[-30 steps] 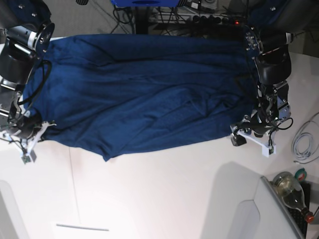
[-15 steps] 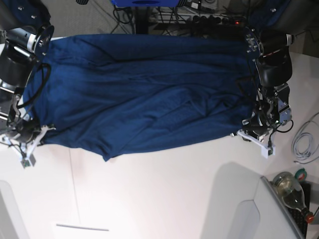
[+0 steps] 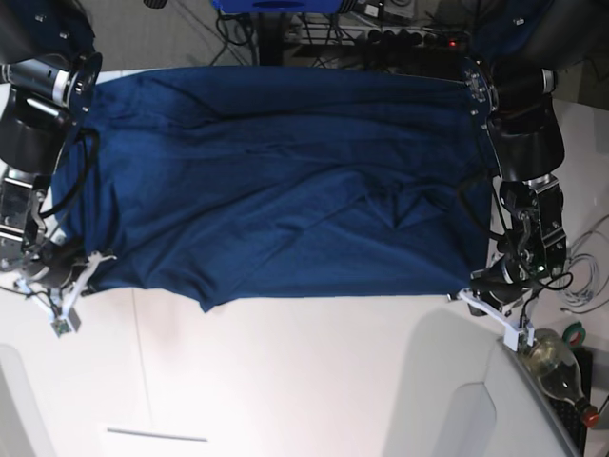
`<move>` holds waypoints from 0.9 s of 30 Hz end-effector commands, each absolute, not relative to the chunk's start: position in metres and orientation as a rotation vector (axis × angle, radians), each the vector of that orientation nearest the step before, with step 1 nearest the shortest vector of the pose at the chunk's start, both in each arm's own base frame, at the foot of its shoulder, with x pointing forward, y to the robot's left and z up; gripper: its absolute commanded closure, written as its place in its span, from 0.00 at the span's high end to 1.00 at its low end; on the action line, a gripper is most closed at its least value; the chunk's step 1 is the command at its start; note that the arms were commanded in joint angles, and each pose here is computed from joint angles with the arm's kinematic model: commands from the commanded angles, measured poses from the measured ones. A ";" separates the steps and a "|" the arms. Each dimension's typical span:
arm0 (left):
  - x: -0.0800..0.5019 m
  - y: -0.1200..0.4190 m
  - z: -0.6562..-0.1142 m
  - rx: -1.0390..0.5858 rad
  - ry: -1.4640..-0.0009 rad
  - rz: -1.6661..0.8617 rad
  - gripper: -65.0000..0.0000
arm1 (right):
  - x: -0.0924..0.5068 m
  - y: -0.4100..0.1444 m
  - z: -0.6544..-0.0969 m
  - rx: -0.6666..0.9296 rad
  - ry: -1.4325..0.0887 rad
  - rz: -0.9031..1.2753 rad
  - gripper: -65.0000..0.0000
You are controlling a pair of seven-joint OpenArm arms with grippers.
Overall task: Layout the t-shirt on the table in an organized manner, then fold the t-shirt properly
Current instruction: 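Lift the hem edge with both grippers and fold it over toward the collar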
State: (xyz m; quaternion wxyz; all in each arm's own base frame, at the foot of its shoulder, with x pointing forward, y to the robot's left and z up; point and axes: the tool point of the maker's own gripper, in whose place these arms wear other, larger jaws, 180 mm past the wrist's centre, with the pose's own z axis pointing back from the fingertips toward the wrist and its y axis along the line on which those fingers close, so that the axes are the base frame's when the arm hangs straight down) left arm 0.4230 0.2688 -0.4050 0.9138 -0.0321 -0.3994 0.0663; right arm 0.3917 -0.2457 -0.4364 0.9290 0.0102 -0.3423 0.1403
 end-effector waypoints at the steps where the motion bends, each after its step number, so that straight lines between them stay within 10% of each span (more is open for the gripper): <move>1: 0.435 0.275 -0.385 -0.057 -0.886 0.133 0.00 | 0.406 -0.254 -0.417 0.004 -0.760 0.287 0.00; 27: 0.317 0.261 -0.369 0.077 -0.913 -0.012 0.00 | 0.345 -0.265 -0.425 -0.117 -0.714 0.424 0.00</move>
